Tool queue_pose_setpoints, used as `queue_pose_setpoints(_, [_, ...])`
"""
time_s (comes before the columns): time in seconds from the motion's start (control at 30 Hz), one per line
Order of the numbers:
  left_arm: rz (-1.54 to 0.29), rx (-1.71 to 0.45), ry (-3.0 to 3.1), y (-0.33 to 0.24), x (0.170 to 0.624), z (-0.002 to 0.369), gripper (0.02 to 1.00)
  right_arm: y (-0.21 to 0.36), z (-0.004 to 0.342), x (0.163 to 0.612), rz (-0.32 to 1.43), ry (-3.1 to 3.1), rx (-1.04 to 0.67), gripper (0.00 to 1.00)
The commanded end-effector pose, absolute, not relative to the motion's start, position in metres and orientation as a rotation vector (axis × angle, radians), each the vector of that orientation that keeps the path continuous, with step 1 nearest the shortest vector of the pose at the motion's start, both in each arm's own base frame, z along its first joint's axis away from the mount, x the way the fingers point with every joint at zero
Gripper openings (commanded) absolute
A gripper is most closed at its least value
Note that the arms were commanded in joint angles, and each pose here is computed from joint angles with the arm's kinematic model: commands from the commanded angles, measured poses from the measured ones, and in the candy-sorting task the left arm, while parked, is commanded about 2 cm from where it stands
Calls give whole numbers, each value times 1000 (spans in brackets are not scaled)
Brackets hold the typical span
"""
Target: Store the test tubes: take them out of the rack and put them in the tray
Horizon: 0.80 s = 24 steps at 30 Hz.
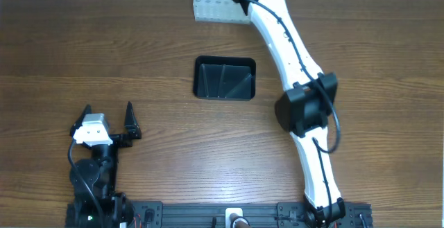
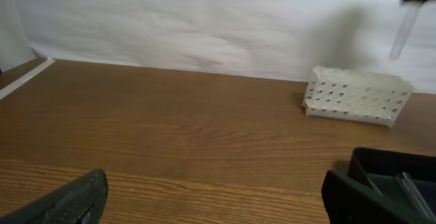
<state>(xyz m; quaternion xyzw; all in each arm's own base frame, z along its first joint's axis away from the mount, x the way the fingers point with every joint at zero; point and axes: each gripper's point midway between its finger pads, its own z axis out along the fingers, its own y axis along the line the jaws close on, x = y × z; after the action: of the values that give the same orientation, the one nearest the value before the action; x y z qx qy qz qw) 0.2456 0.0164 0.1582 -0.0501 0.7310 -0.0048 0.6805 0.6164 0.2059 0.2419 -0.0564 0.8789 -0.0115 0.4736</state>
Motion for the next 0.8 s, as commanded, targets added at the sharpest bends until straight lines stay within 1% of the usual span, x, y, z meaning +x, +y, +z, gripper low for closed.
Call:
queue_pose_setpoints(0.03, [8, -113, 1640, 19, 245, 157, 998, 197, 295, 588, 13, 2131, -67, 75])
queue_pose_setpoints(0.13, [8, -113, 1640, 19, 245, 157, 996, 195, 285, 564, 50, 2241, -22, 71])
queue_pose_setpoints(0.3, [8, -113, 1640, 19, 245, 157, 996, 206, 246, 514, 155, 2502, 12, 27])
queue_pose_setpoints(0.33, [8, -113, 1640, 19, 245, 157, 996, 207, 236, 503, 161, 2559, 21, 12])
queue_pose_setpoints(0.47, [8, -113, 1640, 19, 245, 157, 996, 208, 204, 474, 136, 2730, 46, 12])
queue_pose_setpoints(0.5, [8, -113, 1640, 19, 245, 157, 998, 209, 192, 464, 121, 2793, 42, 12])
queue_pose_setpoints(0.63, [8, -113, 1640, 19, 245, 157, 998, 215, 165, 448, 113, 2909, 19, 9])
queue_pose_setpoints(0.8, [8, -113, 1640, 19, 245, 157, 1000, 232, 138, 435, 208, 3025, 11, 23])
